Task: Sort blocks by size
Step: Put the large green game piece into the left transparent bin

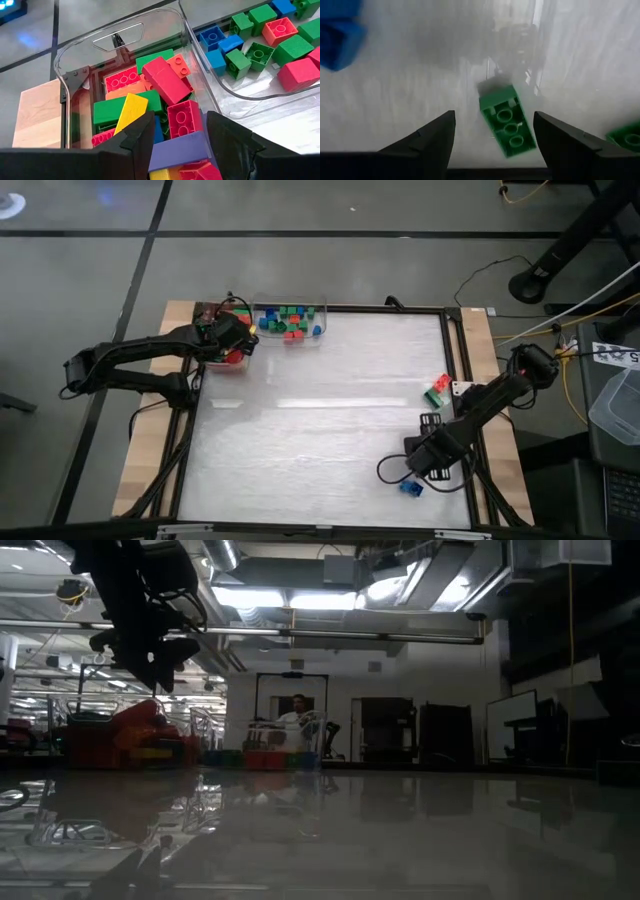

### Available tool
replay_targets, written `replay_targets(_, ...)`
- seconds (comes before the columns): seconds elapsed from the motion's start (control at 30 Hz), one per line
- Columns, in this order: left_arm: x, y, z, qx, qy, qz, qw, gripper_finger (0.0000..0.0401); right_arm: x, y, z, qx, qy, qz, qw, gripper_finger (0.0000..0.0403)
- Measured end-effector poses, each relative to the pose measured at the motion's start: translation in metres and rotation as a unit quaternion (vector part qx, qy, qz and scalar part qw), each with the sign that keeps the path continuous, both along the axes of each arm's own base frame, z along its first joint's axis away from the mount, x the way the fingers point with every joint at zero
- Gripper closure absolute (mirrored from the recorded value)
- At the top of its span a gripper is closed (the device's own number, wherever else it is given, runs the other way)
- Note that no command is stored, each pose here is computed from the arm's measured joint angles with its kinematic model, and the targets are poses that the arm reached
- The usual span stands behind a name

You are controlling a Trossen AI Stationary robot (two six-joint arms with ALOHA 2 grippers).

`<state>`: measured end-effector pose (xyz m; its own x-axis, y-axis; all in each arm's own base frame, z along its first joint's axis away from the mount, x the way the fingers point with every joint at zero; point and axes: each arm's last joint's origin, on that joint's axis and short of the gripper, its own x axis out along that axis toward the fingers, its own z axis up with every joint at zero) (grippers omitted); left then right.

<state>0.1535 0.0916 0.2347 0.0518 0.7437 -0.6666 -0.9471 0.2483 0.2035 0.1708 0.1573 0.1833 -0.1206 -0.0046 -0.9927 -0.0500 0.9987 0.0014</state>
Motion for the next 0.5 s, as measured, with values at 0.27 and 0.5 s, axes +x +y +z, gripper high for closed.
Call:
replay_targets(0.27, 0.0, 0.0, 0.0, 0.0, 0.0, 0.0, 1.0, 0.0235, -0.009, -0.011, -0.017, -0.043, 0.009, 0.004, 0.999, 0.0136)
replay_targets(0.5, 0.0, 0.0, 0.0, 0.0, 0.0, 0.0, 1.0, 0.0235, -0.015, -0.013, -0.026, -0.019, 0.037, 0.0, 0.999, 0.0136)
